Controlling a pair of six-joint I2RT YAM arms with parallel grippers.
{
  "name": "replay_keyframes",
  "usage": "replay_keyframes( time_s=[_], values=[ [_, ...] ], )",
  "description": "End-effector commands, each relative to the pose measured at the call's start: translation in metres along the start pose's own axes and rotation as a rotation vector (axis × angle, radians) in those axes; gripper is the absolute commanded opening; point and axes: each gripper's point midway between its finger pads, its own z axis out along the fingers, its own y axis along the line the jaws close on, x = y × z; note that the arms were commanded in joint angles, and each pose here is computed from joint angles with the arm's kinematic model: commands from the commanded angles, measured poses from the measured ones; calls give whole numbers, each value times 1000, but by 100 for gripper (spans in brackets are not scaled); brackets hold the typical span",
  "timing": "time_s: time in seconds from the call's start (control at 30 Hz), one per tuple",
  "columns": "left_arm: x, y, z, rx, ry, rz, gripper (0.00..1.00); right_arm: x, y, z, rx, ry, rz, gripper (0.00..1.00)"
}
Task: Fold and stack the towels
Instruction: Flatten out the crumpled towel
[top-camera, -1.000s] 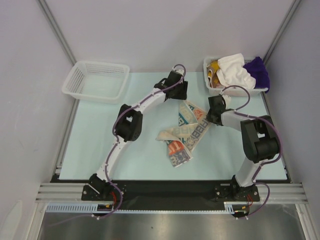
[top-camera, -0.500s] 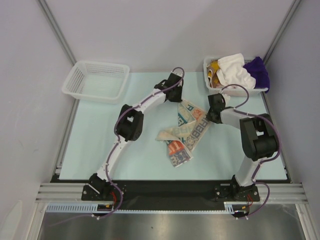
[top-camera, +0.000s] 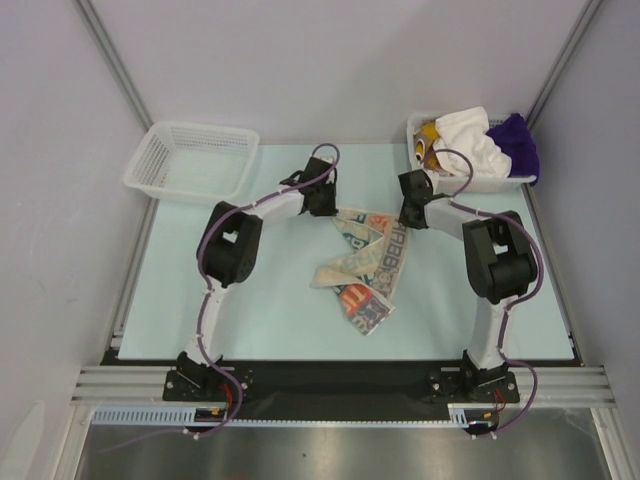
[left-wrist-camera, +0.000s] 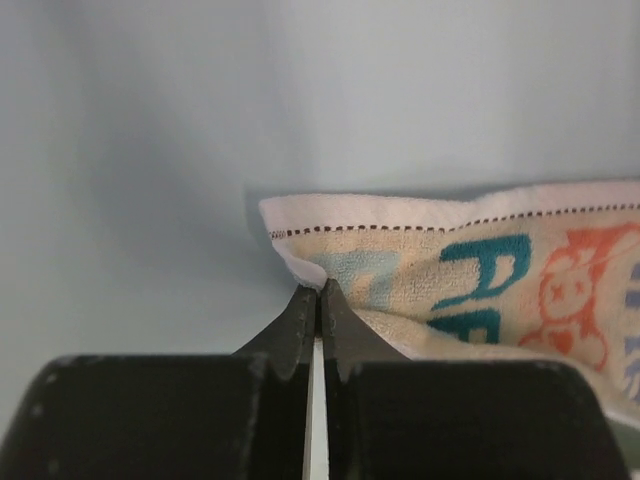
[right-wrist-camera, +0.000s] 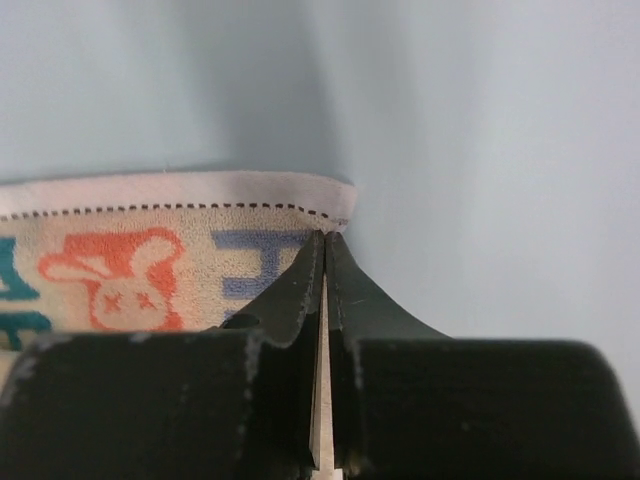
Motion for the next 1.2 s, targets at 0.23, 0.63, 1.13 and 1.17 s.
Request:
replay_keyframes(
  time_s=[0.23,0.63,1.13,1.17],
  values=[
    [-9,39,-57,4,-93,-89,41,-28,35,-5,-12,-52,-184,1],
    [-18,43,-44,-31,-71,-74,44,-34,39,-5,-50,-45,-176,15],
    [-49,26,-24,27,-98,-86,53,-33,38,1,-54,-32,-166,15],
    [-47,28,-21,18,-89,-89,51,-33,38,0,-52,-32,-166,15]
  ],
)
